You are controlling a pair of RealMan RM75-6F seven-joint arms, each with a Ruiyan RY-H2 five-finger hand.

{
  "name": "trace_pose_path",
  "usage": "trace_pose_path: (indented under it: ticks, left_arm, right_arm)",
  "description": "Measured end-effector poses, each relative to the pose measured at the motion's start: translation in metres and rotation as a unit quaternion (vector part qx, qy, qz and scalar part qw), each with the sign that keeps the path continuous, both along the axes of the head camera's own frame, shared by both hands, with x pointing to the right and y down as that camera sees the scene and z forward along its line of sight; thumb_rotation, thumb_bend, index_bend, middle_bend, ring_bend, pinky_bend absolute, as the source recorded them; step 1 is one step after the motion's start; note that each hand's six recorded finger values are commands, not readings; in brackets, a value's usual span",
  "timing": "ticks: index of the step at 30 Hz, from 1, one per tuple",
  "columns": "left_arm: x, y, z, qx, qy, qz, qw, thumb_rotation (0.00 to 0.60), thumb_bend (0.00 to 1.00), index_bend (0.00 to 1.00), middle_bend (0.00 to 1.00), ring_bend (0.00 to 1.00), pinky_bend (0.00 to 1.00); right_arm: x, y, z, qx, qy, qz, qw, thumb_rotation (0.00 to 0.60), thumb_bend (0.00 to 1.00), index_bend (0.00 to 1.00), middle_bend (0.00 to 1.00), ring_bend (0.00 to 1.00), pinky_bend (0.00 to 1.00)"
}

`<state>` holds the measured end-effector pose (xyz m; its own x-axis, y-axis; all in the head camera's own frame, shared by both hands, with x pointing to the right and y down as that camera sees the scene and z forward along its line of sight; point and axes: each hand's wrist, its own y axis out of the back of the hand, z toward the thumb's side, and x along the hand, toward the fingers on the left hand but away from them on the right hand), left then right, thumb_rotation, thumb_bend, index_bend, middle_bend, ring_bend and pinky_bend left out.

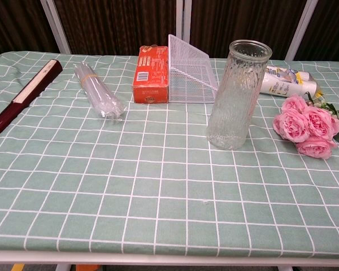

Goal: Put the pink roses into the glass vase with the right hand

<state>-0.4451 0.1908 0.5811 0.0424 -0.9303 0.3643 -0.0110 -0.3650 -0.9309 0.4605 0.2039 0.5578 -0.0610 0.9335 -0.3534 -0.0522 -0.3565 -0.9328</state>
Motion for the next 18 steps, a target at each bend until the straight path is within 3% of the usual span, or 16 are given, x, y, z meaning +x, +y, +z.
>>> trace_pose_path:
  ticks: [18]
  left_arm:
    - [0.003,0.001,0.0,-0.009,-0.002,0.002,1.0,0.6,0.0,0.07,0.0,0.0,0.1]
  right_arm:
    - [-0.004,-0.002,0.011,-0.021,0.001,0.004,0.9998,0.6,0.1,0.0,0.0,0.0,0.0]
